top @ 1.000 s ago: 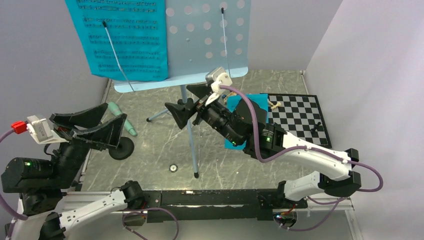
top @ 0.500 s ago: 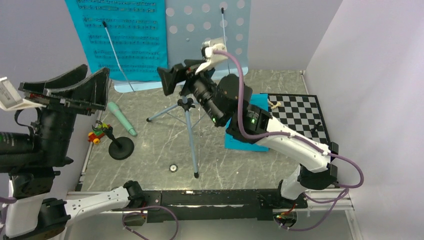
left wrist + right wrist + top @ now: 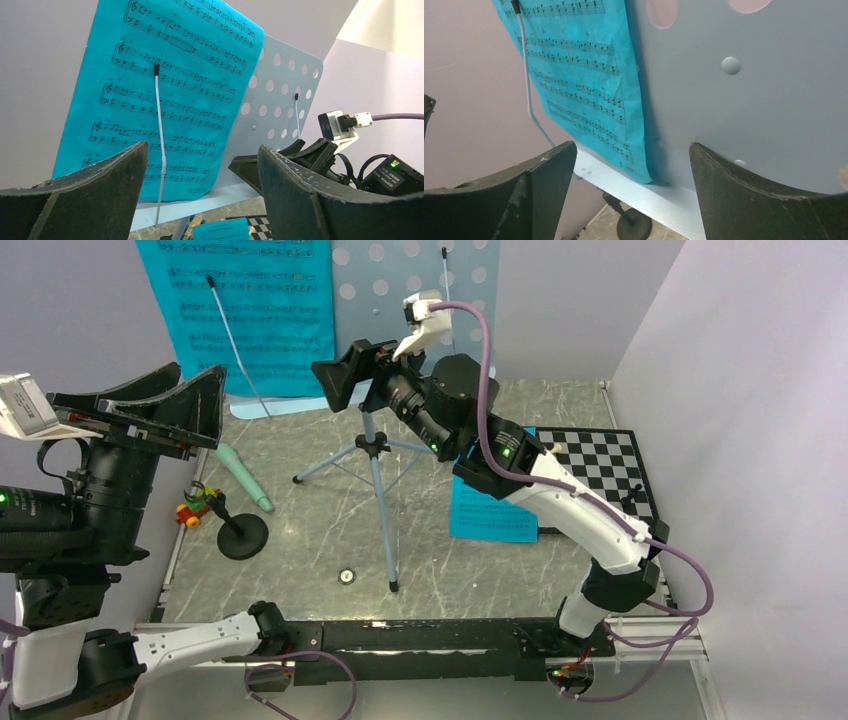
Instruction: Pack up the instrument practice props
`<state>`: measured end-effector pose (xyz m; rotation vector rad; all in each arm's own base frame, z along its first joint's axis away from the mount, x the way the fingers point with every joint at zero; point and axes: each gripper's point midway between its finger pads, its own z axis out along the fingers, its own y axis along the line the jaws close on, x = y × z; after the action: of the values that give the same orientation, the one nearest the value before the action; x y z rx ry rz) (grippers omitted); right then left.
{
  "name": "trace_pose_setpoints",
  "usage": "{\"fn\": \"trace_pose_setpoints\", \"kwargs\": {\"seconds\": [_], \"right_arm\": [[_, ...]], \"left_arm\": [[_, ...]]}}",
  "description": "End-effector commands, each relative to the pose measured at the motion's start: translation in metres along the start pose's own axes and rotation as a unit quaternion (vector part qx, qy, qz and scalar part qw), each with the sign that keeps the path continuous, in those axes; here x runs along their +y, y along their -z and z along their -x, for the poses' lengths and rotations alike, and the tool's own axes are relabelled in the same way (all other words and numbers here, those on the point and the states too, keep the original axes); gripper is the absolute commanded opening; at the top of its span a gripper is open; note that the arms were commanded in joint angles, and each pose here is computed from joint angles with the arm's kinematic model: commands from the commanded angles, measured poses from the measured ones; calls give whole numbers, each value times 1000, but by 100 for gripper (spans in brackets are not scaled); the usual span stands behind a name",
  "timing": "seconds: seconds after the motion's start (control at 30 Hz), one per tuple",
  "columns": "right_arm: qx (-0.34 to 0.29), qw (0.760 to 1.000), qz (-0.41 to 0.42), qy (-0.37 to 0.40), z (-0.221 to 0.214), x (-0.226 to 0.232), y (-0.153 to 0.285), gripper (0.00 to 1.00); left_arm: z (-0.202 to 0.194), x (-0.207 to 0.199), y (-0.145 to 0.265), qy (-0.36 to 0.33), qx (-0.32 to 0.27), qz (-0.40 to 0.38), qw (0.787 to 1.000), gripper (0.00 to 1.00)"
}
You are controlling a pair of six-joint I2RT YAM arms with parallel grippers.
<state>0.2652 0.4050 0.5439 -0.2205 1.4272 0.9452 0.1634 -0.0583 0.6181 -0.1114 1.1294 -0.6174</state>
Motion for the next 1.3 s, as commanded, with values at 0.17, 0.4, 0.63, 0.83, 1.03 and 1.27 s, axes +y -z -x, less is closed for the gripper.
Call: {"fn": "trace_pose_setpoints", "kwargs": {"seconds": [0.17,0.4,0.63,0.83,1.03,1.27], "right_arm": [[33,999,8,-15,-19,4,-17,86],[35,999,18,-23,-26,7,-21,84],[30,999,14,-28,-29,3,-15,83],[24,999,22,-36,-26,5,-10,79],[16,998,39,-43,-25,11,-12,71],[-1,997,54,-55,-24,15,-12,68]], "left_arm": [[-6,-2,-6,-16,1,4,1000,82],[-10,-1,-3,-15,0,1,1000,79],[-12,1,1,-10,-3,-4,1000,78],[-14,0,-1,-11,-3,-3,1000,78],[-18,-1,-2,-12,-1,-3,1000,76],[-22,-1,-2,-13,3,-4,1000,76]]}}
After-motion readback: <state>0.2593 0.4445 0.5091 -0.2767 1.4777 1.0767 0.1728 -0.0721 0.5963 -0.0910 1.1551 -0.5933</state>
